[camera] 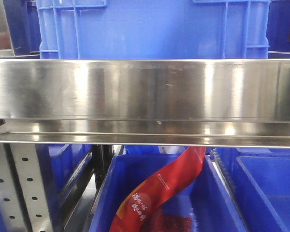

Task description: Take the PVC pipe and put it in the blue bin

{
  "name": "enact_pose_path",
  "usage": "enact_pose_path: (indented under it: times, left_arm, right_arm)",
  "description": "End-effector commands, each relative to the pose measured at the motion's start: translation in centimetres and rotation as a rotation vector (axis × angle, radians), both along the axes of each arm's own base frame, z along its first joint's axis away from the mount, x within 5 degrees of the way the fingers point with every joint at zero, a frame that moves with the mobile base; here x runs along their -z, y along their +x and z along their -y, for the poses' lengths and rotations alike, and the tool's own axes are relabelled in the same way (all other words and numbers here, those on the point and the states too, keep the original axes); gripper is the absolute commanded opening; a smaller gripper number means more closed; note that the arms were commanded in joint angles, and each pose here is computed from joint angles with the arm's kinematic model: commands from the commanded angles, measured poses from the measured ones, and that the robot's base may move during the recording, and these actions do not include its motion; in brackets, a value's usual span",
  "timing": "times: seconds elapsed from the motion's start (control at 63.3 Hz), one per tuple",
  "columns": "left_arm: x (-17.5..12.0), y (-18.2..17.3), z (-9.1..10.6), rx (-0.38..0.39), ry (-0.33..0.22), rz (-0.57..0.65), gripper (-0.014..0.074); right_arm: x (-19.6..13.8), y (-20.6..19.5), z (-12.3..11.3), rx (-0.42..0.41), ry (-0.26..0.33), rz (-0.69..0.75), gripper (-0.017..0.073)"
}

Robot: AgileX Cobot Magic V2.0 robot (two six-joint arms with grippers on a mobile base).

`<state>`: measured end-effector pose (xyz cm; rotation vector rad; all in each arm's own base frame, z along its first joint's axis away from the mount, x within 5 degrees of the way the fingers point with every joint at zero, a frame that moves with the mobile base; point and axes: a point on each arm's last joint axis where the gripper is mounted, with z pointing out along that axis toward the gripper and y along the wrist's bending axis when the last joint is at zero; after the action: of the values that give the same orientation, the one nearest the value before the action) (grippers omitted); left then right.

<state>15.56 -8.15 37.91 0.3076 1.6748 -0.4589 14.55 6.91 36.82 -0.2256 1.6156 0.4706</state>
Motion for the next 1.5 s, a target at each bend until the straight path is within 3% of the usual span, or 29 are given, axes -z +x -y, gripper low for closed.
enact_pose_path:
  times: [0.0, 0.158, 0.869, 1.043, 1.122, 1.485]
  left_arm:
    - [0.8, -1.3, -0.8, -0.012, -0.051, 0.062, -0.0111]
    - [0.5, -3.1, -1.8, -0.02, -0.109, 0.192, -0.0111]
    - [0.4, -3.6, -2.1, -0.018, -0.112, 0.197, -0.0111]
    - [0.4, -3.6, -2.1, -0.018, -0.112, 0.197, -0.0111]
    - [0.4, -3.6, -2.1, -0.018, -0.112, 0.197, -0.0111]
    - [0.4, -3.6, -2.1, -0.018, -0.112, 0.197, -0.0111]
  right_arm:
    - [0.8, -0.7, 0.4, 0.004, 0.014, 0.05, -0.0169]
    - [0.6, -1.4, 0.7, 0.004, 0.028, 0.079, -0.0169]
    - [0.8, -1.4, 0.7, 0.004, 0.028, 0.078, -0.0169]
    - [1.8, -2.2, 1.2, 0.01, 0.058, 0.143, -0.0169]
    - [3.7, -2.9, 2.2, 0.059, 0.047, 0.129, -0.0169]
    - [11.9, -7.7, 6.9, 0.449, 0.008, 0.075, -0.0169]
